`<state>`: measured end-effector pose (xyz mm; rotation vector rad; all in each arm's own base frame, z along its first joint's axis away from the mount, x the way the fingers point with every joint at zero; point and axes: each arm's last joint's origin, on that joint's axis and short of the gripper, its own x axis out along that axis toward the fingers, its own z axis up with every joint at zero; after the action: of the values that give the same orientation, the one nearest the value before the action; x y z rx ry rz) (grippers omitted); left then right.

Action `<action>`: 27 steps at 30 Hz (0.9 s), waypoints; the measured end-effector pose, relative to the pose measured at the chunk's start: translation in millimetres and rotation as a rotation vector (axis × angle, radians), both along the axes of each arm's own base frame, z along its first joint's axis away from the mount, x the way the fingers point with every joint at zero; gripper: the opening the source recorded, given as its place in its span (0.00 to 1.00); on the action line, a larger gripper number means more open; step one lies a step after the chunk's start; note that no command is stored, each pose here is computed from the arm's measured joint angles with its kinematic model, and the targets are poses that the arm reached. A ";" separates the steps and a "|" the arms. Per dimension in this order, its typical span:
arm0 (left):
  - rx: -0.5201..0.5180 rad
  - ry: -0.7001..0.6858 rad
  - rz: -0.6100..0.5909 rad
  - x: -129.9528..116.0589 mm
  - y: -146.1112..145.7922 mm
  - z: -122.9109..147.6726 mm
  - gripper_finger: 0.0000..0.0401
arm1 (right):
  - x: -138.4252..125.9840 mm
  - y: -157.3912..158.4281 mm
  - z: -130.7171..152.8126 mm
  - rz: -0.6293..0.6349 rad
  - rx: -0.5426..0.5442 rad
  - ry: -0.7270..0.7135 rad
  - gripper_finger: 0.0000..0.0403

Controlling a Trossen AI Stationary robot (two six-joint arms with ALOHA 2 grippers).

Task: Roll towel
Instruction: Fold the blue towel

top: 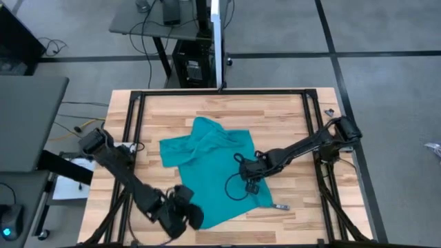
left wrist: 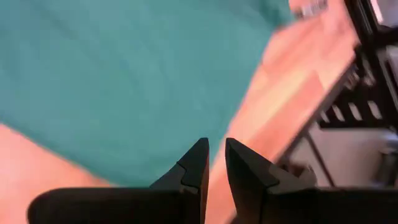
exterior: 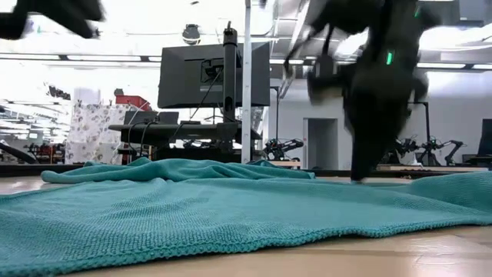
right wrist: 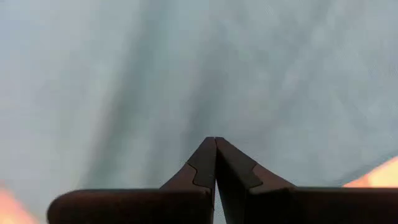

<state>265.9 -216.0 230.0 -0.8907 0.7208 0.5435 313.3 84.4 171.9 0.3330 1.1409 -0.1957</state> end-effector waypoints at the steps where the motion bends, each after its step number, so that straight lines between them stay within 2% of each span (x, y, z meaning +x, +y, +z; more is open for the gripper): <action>1: 0.031 0.027 0.012 0.5 9.5 2.2 0.10 | 1.3 -0.1 5.4 -0.012 0.014 -0.037 0.00; 7: 0.171 0.245 0.126 10.0 69.7 0.7 0.10 | 13.4 6.3 14.3 -0.115 0.117 -0.194 0.00; 11: 0.218 0.360 0.098 25.6 110.7 -2.2 0.10 | 20.6 19.4 2.9 -0.163 0.179 -0.221 0.00; 13: 0.188 0.418 0.049 34.0 135.0 -4.2 0.10 | 23.8 25.2 -4.6 -0.198 0.213 -0.225 0.00; 14: 0.135 0.436 -0.004 39.0 149.2 -7.0 0.10 | 25.3 27.3 -8.2 -0.226 0.232 -0.222 0.00; 17: -0.017 0.407 -0.238 50.3 183.7 -22.3 0.10 | 27.0 32.1 -23.3 -0.330 0.282 -0.178 0.00; 20: -0.043 0.351 -0.292 53.2 205.0 -31.8 0.10 | 28.4 35.6 -31.6 -0.426 0.334 -0.161 0.00; 23: -0.007 0.413 -0.298 47.7 220.1 -34.4 0.10 | 29.3 35.6 -36.0 -0.528 0.374 -0.151 0.00; 27: 0.031 0.460 -0.363 48.2 227.2 -43.1 0.10 | 27.3 37.5 -36.4 -0.650 0.354 -0.190 0.00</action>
<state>314.1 11.2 186.9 -0.5872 1.2595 0.4345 340.7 121.9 135.5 1.0161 0.8450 -0.5223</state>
